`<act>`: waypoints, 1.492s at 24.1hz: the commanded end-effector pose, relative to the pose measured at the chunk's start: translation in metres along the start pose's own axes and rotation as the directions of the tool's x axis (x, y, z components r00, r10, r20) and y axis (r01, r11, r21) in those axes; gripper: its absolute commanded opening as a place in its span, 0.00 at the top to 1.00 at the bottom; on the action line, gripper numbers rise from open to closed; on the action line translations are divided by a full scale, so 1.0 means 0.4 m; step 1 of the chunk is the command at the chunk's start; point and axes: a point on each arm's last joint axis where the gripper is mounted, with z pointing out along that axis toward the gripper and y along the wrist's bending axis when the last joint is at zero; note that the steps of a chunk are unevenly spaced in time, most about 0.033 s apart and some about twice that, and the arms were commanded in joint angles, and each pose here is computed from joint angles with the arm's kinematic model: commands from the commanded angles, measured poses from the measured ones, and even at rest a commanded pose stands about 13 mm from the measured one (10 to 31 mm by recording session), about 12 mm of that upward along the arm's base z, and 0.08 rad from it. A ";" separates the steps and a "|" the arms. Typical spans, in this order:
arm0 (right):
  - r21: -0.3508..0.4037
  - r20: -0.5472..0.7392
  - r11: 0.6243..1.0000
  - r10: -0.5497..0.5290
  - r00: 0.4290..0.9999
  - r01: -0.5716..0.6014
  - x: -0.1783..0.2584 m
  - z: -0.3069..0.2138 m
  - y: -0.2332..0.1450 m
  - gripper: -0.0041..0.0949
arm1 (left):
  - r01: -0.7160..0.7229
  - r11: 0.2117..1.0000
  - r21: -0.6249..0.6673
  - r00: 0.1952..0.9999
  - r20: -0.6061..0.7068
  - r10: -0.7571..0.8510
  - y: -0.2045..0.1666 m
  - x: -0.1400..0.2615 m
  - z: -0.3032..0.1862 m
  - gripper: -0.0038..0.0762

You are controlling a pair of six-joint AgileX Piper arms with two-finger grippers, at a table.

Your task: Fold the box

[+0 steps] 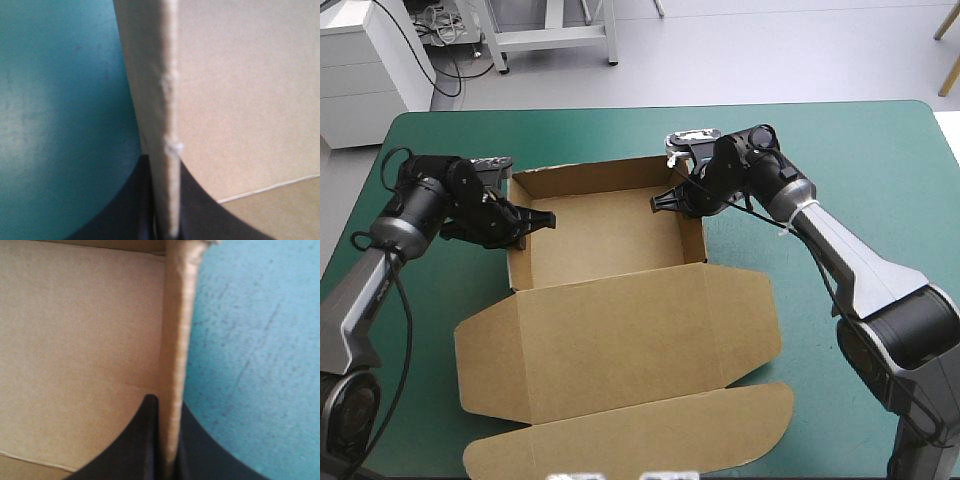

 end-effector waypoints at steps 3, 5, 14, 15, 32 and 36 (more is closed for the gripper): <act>0.145 0.003 0.989 -0.042 0.999 0.041 0.005 -0.109 -0.026 0.97 | -0.106 0.993 0.043 0.993 0.064 0.104 -0.095 -0.052 -0.002 0.96; 0.168 -0.005 0.985 -0.040 0.999 0.041 0.010 -0.112 -0.032 0.97 | -0.125 0.991 0.050 0.992 0.029 0.124 -0.122 -0.055 0.033 0.96; 0.191 -0.167 0.981 0.025 0.986 0.007 0.090 0.020 -0.057 0.97 | -0.159 0.986 0.056 0.985 -0.065 0.163 -0.164 -0.055 0.157 0.96; 0.196 -0.176 0.980 0.022 0.984 0.013 0.092 0.024 -0.058 0.97 | -0.158 0.986 0.059 0.985 -0.060 0.162 -0.164 -0.056 0.157 0.96; 0.293 -0.015 0.956 -0.030 0.999 0.033 0.004 -0.078 -0.063 0.50 | -0.234 0.971 0.042 0.972 0.010 0.234 -0.171 -0.088 0.118 0.21; 0.286 0.070 0.958 -0.039 0.997 0.017 -0.029 -0.134 -0.054 0.50 | -0.242 0.970 0.027 0.970 0.003 0.242 -0.167 -0.085 0.112 0.21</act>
